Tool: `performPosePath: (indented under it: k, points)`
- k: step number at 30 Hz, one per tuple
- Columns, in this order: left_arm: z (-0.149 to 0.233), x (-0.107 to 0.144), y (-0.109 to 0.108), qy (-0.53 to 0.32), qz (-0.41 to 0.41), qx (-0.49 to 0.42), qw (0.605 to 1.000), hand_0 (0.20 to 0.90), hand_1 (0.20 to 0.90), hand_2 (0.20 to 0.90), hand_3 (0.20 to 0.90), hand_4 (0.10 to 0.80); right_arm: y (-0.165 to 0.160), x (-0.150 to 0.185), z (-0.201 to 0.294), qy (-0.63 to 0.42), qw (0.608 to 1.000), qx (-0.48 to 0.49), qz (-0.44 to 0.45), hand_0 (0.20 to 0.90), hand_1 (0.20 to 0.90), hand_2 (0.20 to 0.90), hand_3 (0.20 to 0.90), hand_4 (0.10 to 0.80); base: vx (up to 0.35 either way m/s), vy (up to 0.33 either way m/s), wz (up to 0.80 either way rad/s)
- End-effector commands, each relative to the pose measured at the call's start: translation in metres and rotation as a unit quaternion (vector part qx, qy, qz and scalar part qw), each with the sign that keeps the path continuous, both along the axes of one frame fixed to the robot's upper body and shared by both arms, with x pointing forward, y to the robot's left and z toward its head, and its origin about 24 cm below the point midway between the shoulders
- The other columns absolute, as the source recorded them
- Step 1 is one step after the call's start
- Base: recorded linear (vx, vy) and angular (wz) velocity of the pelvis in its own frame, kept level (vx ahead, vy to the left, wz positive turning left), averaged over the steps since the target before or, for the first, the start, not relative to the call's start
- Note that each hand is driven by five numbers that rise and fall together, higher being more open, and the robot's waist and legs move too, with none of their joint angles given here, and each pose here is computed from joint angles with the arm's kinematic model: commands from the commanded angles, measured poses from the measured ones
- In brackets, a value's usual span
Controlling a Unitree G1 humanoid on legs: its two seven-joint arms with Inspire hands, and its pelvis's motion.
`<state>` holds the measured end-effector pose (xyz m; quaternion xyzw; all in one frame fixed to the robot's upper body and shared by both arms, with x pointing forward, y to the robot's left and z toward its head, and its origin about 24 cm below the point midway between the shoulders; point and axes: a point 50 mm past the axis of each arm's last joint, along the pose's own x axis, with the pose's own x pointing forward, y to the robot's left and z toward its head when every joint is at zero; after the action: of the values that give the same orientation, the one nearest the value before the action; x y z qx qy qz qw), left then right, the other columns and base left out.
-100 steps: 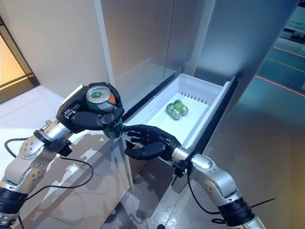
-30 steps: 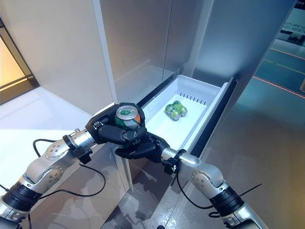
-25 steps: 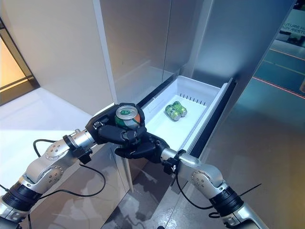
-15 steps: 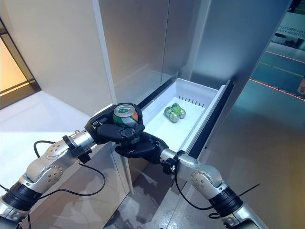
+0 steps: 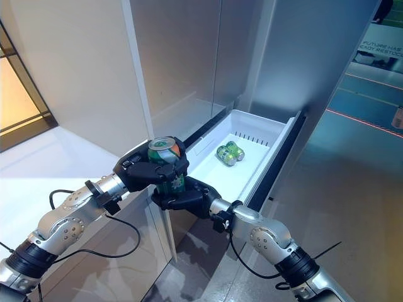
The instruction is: Put drinks into fridge and close the fridge
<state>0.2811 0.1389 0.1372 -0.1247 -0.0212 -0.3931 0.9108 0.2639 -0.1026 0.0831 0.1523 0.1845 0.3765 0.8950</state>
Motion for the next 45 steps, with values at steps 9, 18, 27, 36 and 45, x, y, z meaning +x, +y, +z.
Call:
performPosePath:
  k: [9, 18, 27, 36, 45]
  points:
    - [0.080, -0.019, -0.066, -0.190, -0.151, -0.114, 0.963, 0.900, 0.900, 0.900, 0.900, 0.800, 0.059, 0.001, 0.108, -0.169, 0.967, 0.153, 0.115, 0.300, 0.300, 0.300, 0.200, 0.100, 0.000, 0.000, 0.00]
    - [0.092, -0.018, -0.052, -0.224, -0.107, -0.121, 0.961, 0.900, 0.900, 0.900, 0.900, 0.800, 0.042, 0.013, 0.119, -0.193, 0.969, 0.135, 0.075, 0.300, 0.300, 0.300, 0.200, 0.100, 0.000, 0.000, 0.00]
    - [0.107, -0.012, -0.028, -0.250, 0.000, -0.170, 0.953, 0.900, 0.900, 0.900, 0.900, 0.800, 0.026, 0.023, 0.127, -0.221, 0.967, 0.126, 0.028, 0.300, 0.300, 0.300, 0.200, 0.100, -0.012, -0.003, 0.00]
    - [0.134, -0.013, 0.001, -0.304, 0.114, -0.239, 0.915, 0.900, 0.900, 0.900, 0.900, 0.800, 0.011, 0.035, 0.132, -0.226, 0.966, 0.119, -0.028, 0.300, 0.300, 0.300, 0.200, 0.100, 0.000, 0.000, 0.00]
    - [0.142, -0.010, 0.010, -0.313, 0.147, -0.235, 0.908, 0.900, 0.900, 0.900, 0.900, 0.800, 0.001, 0.046, 0.135, -0.256, 0.959, 0.093, -0.078, 0.300, 0.300, 0.300, 0.200, 0.100, 0.000, 0.000, 0.00]
